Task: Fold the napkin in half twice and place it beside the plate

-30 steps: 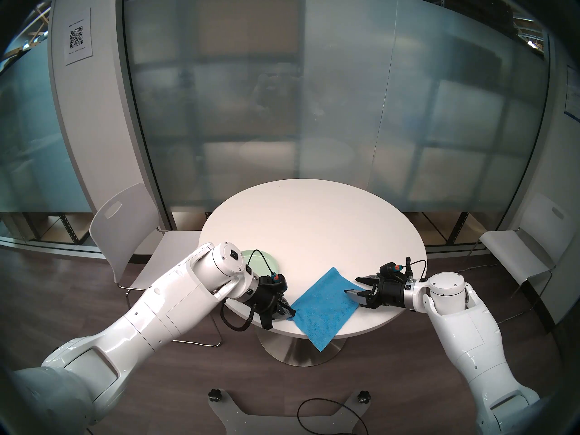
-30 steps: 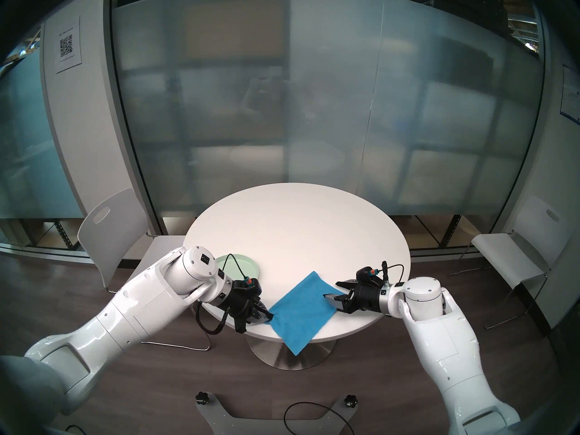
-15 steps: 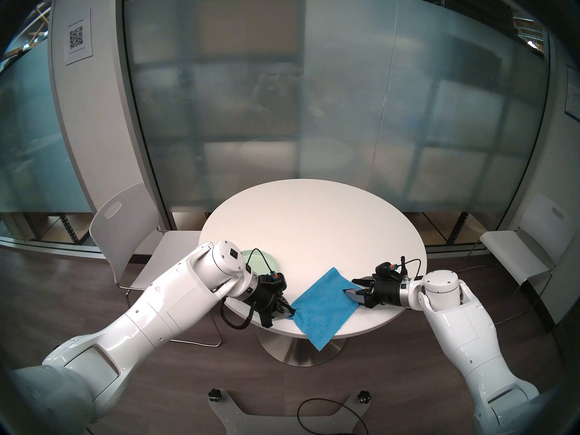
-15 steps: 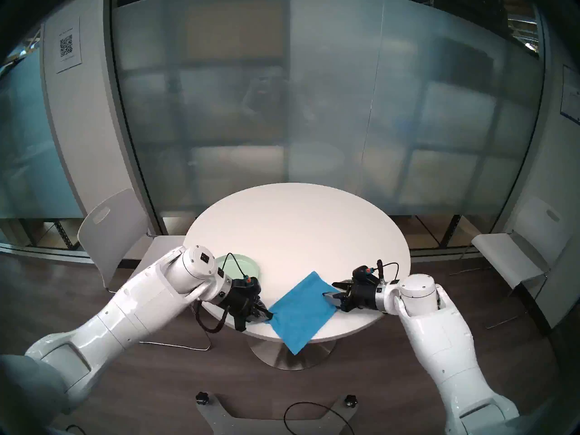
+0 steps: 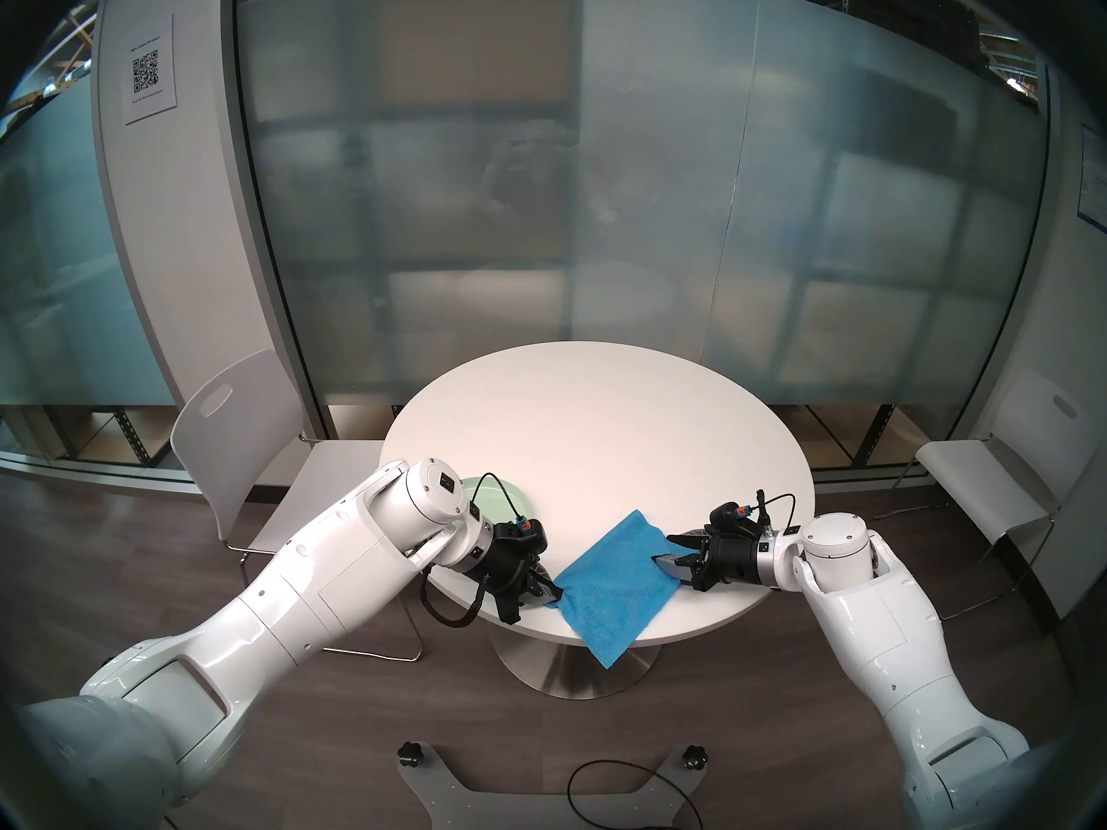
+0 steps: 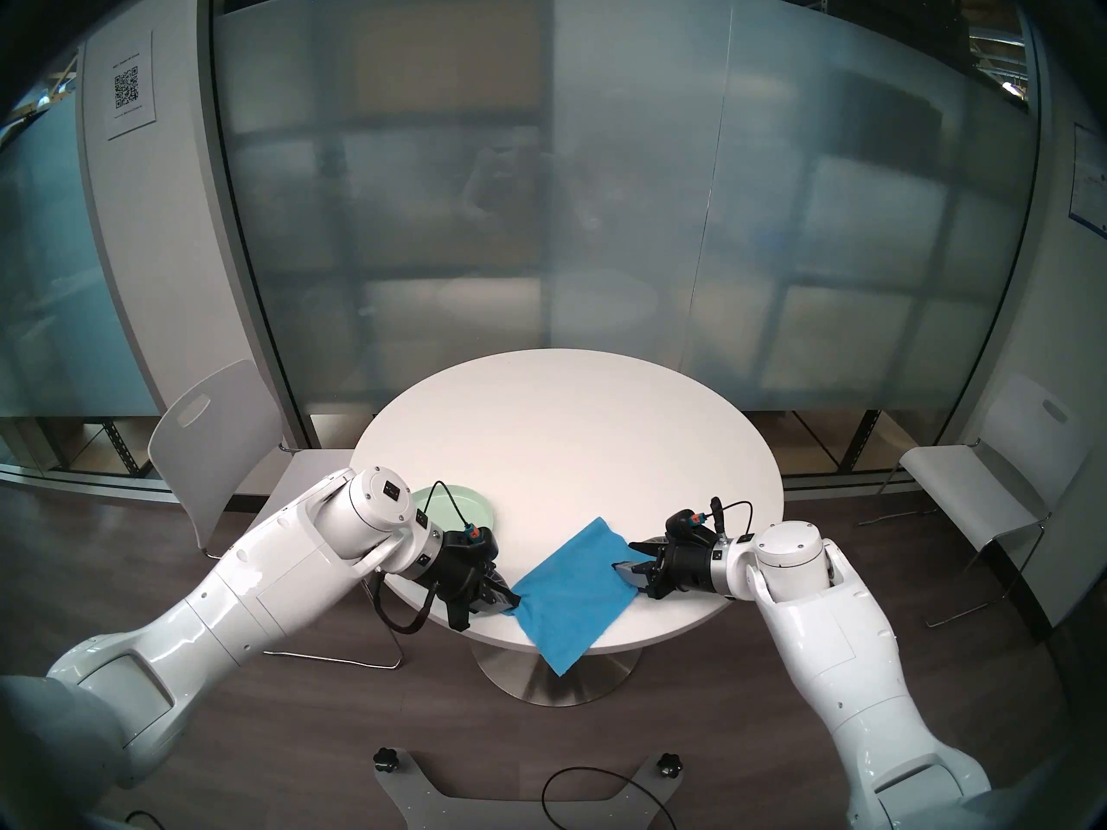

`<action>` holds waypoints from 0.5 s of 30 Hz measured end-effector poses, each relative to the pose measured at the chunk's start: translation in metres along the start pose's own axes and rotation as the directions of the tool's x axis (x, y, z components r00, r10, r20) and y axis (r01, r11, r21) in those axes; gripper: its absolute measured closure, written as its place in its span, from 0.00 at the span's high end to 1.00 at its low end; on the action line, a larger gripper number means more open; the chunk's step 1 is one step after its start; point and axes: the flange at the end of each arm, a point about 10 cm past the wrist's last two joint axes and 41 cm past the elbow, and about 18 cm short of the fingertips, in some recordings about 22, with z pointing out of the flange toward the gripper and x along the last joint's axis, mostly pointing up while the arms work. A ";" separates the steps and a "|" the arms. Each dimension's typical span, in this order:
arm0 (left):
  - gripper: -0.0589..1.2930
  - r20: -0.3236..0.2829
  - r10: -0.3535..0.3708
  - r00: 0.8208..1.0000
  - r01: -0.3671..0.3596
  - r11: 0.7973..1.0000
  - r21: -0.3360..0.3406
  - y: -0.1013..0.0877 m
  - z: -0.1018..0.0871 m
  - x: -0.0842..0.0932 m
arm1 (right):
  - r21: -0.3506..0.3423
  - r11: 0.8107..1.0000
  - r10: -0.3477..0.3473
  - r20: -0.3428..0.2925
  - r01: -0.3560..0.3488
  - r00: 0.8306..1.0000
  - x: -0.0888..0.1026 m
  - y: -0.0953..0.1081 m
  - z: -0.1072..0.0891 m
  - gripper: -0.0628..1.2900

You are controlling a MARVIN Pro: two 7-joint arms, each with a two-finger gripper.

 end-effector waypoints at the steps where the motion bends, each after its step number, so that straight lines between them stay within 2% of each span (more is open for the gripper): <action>1: 0.23 0.001 0.001 1.000 -0.001 1.000 0.000 0.000 0.000 0.000 | 0.001 1.000 -0.001 0.002 0.001 1.000 0.000 0.000 0.000 0.64; 6: 0.23 0.003 0.002 1.000 -0.002 1.000 0.002 0.000 0.000 0.000 | 0.011 1.000 0.005 0.015 -0.005 1.000 -0.001 -0.001 0.000 0.64; 8: 0.23 0.003 0.002 1.000 -0.002 1.000 0.002 0.000 0.000 0.000 | 0.013 1.000 0.006 0.017 -0.006 1.000 -0.001 -0.001 -0.001 0.54; 9: 0.23 0.004 0.003 1.000 -0.003 1.000 0.002 0.000 0.000 0.000 | 0.014 1.000 0.007 0.019 -0.007 1.000 -0.001 -0.001 -0.001 0.40; 15: 0.23 0.004 0.001 1.000 -0.001 1.000 0.002 -0.001 0.000 0.000 | 0.017 1.000 0.012 0.020 -0.012 1.000 -0.002 -0.001 -0.003 0.31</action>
